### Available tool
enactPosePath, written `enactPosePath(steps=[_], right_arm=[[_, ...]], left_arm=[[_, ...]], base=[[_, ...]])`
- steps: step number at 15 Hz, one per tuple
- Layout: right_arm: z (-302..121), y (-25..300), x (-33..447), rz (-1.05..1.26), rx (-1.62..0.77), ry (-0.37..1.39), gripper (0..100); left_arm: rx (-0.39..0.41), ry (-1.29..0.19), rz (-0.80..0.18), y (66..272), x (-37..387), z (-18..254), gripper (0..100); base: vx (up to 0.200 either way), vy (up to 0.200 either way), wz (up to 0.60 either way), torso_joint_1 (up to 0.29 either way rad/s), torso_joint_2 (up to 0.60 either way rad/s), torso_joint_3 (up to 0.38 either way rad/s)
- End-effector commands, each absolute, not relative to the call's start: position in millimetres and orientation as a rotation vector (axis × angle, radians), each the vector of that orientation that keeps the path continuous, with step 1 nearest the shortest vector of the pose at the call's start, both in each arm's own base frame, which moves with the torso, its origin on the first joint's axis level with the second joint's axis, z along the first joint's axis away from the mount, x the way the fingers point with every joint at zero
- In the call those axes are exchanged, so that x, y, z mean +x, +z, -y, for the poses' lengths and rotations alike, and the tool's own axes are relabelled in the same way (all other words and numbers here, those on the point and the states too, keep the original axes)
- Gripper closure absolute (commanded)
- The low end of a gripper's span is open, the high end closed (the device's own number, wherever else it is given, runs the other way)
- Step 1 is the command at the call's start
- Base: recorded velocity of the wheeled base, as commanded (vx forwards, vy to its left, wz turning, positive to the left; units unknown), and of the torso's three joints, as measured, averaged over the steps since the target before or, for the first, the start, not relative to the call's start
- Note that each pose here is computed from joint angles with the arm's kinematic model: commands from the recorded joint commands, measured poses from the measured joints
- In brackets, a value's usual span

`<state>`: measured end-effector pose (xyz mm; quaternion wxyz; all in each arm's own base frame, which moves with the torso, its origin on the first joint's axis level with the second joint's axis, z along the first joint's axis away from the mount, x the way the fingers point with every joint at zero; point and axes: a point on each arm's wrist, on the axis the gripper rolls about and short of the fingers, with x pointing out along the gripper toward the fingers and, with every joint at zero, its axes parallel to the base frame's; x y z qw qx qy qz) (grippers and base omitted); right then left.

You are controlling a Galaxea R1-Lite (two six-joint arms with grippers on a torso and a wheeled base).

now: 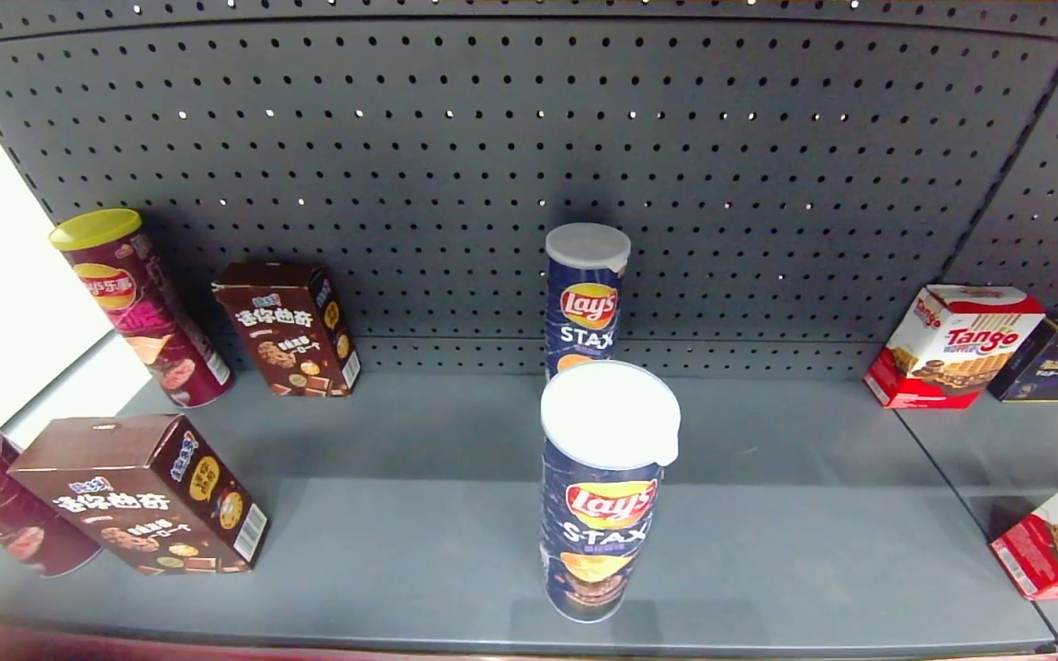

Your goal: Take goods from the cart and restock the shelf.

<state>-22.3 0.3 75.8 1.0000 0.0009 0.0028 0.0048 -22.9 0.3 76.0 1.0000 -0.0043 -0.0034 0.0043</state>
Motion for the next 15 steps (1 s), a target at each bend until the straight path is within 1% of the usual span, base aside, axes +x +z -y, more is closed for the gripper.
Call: enactPosePath(steps=[1,4,6,15], right_arm=[[-0.2,75.8,-22.1,-0.008,0.002,0.011,0],[-0.2,75.8,-22.1,-0.008,0.002,0.011,0],[-0.2,75.8,-22.1,-0.008,0.002,0.011,0],[-0.2,75.8,-22.1,-0.008,0.000,0.011,0]], left_arm=[[-0.009,0.011,0.006,76.1,-22.8,-0.4,0],[-0.006,0.008,0.005,76.0,-22.8,-0.3,0],[-0.009,0.009,0.005,76.0,-22.8,-0.3,0],[-0.009,0.011,0.005,76.0,-22.8,-0.3,0]], base=[[0.000,0.000,0.00,0.000,0.00,0.000],[0.000,0.000,0.00,0.000,0.00,0.000],[-0.200,0.000,0.00,0.007,0.00,0.002],[0.000,0.000,0.00,0.000,0.00,0.000]])
